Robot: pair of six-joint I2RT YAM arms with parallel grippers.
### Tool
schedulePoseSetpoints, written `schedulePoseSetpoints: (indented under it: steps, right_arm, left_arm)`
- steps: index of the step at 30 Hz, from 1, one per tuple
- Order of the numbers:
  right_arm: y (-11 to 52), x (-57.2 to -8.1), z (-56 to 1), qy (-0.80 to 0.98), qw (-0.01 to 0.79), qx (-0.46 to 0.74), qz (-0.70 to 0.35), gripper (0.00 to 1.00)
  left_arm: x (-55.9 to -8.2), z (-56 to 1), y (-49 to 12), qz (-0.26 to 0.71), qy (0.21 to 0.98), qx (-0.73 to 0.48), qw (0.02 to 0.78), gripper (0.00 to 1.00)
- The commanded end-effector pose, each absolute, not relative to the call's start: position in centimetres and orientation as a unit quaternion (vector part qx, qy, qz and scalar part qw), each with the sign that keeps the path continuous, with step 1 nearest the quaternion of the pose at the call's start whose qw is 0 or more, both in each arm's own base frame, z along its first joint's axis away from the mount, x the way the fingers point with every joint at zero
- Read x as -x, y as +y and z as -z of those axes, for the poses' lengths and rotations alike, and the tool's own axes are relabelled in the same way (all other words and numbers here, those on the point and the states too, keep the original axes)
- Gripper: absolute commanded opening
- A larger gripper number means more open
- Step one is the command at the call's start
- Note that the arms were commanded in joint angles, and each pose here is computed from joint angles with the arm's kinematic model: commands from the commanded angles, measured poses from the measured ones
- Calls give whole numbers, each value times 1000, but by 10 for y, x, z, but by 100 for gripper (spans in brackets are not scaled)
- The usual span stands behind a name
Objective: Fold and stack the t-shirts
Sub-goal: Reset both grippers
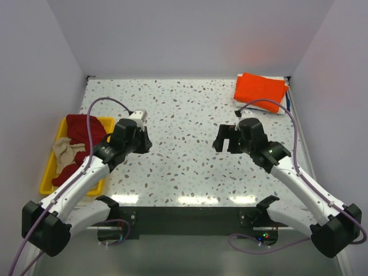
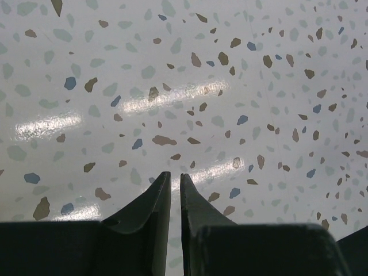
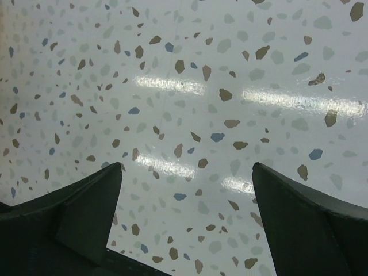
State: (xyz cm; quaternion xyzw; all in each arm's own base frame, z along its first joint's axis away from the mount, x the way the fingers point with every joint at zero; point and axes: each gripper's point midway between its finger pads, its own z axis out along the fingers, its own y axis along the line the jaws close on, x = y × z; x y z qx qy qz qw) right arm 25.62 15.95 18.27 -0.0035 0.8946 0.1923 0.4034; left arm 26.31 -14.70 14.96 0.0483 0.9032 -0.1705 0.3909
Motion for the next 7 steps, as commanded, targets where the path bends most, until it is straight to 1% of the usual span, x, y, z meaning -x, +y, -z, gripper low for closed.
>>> schedulePoseSetpoints:
  steps: [1, 3, 7]
  right_arm:
    - [159, -257, -178, 906, 383, -4, -181, 99]
    - [169, -265, -172, 902, 384, -1, -197, 99]
    - [170, -272, -167, 905, 381, -7, -189, 99]
  left_arm:
    - [-267, -157, -146, 159, 897, -58, 408, 16]
    - [-266, -157, -146, 157, 896, -61, 411, 17]
    - [-266, -155, -147, 154, 898, -61, 407, 17]
